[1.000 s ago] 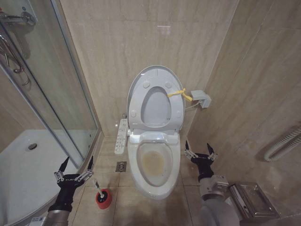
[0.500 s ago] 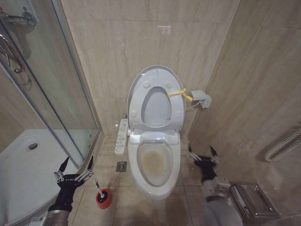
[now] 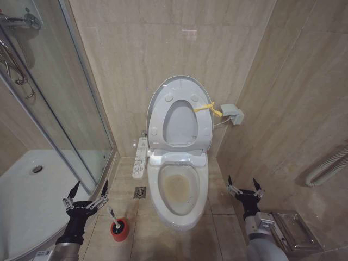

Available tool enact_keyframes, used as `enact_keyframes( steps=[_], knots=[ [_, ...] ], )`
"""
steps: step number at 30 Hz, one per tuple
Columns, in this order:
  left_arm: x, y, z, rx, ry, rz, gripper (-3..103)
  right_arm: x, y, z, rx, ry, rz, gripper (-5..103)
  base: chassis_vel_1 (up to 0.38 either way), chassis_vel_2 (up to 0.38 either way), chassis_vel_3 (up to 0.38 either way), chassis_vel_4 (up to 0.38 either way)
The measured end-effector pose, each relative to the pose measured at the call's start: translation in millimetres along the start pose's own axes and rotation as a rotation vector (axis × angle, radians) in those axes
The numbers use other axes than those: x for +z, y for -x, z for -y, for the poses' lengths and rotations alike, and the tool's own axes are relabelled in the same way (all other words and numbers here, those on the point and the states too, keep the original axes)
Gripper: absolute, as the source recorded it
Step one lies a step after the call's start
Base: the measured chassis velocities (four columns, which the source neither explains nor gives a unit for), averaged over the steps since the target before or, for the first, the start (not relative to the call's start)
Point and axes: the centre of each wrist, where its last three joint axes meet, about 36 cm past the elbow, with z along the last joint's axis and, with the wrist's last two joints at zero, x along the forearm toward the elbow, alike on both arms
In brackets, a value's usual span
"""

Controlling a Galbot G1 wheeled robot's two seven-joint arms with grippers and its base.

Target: Open the toilet lid, clean the toilet bowl with a toilet brush, close the toilet lid, and flush.

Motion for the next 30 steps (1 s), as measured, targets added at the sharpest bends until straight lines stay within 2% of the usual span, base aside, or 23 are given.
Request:
enact_keyframes(
  steps=[3,17,24,30],
  knots=[
    [0.0,0.0,0.0,0.000,0.000,0.000,100,-1.9,8.2,-7.3,-0.014,0.030,0.027,100,0.000,0.000,0.000,0.000],
    [0.0,0.0,0.0,0.000,0.000,0.000,100,-4.8,16.5,-15.5,-0.059,0.072,0.096,100,0.000,0.000,0.000,0.000],
    [0.0,0.0,0.0,0.000,0.000,0.000,100,-3.5,19.8,-13.4,-0.031,0.072,0.096,100,-0.047,0.053,0.038,-0.048],
    [0.0,0.1,0.0,0.000,0.000,0.000,100,2.5,22.4,-7.6,-0.013,0.036,0.100,100,-0.115,0.109,0.101,-0.098]
  ],
)
